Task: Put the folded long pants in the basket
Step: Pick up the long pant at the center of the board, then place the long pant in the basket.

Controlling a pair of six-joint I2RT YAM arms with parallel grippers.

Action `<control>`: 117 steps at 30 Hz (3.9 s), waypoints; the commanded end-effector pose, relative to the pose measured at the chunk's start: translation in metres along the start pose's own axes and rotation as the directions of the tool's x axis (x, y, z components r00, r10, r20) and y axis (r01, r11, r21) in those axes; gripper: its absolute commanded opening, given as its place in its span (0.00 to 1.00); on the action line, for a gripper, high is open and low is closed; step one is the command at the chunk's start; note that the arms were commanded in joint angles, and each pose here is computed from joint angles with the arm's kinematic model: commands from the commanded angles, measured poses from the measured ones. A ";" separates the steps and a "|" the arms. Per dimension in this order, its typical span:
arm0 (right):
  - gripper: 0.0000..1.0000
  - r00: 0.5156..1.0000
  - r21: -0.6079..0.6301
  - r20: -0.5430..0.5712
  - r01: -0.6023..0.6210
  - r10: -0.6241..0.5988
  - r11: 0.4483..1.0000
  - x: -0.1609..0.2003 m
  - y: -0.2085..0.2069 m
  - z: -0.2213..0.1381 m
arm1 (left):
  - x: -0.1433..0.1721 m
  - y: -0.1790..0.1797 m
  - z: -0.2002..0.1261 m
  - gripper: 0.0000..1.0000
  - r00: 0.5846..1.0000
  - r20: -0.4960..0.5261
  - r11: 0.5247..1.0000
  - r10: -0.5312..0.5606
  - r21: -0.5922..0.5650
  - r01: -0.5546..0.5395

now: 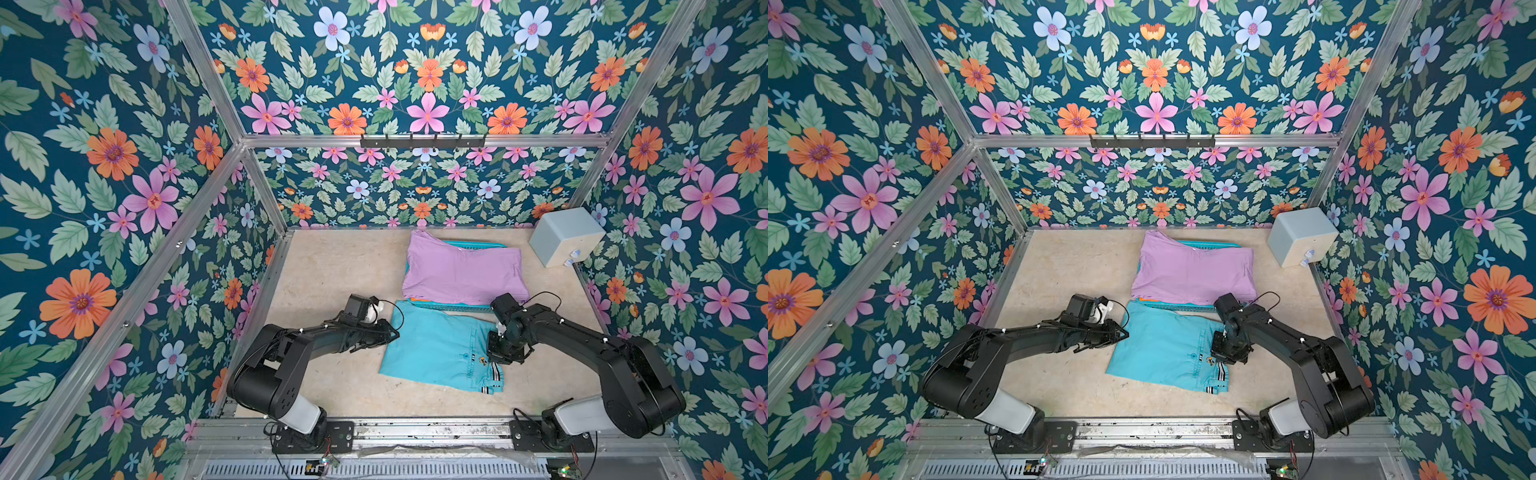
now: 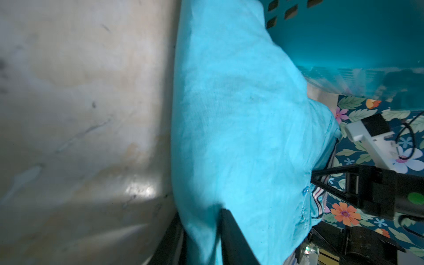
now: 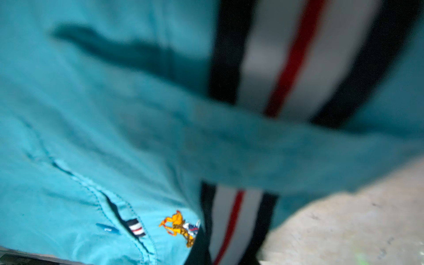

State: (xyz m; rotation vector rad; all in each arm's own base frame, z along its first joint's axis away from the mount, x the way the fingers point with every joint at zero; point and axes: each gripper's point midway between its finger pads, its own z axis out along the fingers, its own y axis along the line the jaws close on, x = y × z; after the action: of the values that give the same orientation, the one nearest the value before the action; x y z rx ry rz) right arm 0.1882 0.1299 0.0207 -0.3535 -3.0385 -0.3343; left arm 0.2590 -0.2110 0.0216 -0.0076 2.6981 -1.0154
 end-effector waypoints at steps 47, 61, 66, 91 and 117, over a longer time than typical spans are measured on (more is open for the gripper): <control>0.00 0.950 -0.171 0.281 -0.092 0.138 0.981 -0.170 0.012 -0.232 | -0.220 -0.166 -0.046 0.00 0.973 0.229 0.999 -0.039 0.020 0.035; 0.00 0.973 -0.101 0.165 -0.148 0.163 0.984 -0.219 0.004 -0.162 | -0.222 -0.141 0.000 0.00 0.985 0.170 0.999 -0.032 -0.037 0.039; 0.00 0.977 -0.148 0.149 -0.129 0.151 0.981 -0.225 0.011 -0.154 | -0.222 -0.140 -0.004 0.00 0.986 0.167 0.999 -0.015 -0.047 0.023; 0.68 0.900 -0.114 0.407 -0.122 0.158 0.986 -0.236 -0.001 -0.226 | -0.249 -0.170 -0.069 0.55 0.912 0.385 0.989 0.139 -0.104 -0.106; 0.08 0.864 -0.344 0.421 -0.130 0.277 0.930 -0.293 0.013 -0.181 | -0.151 -0.175 -0.014 0.09 0.964 0.147 0.967 0.222 0.090 -0.237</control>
State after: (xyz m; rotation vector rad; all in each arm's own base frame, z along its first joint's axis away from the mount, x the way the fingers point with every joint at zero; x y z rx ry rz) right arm 0.4869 0.0476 0.1532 -0.8319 -3.2825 -0.8393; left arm 0.3877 -0.3214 0.1652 0.2106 2.4995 -1.0595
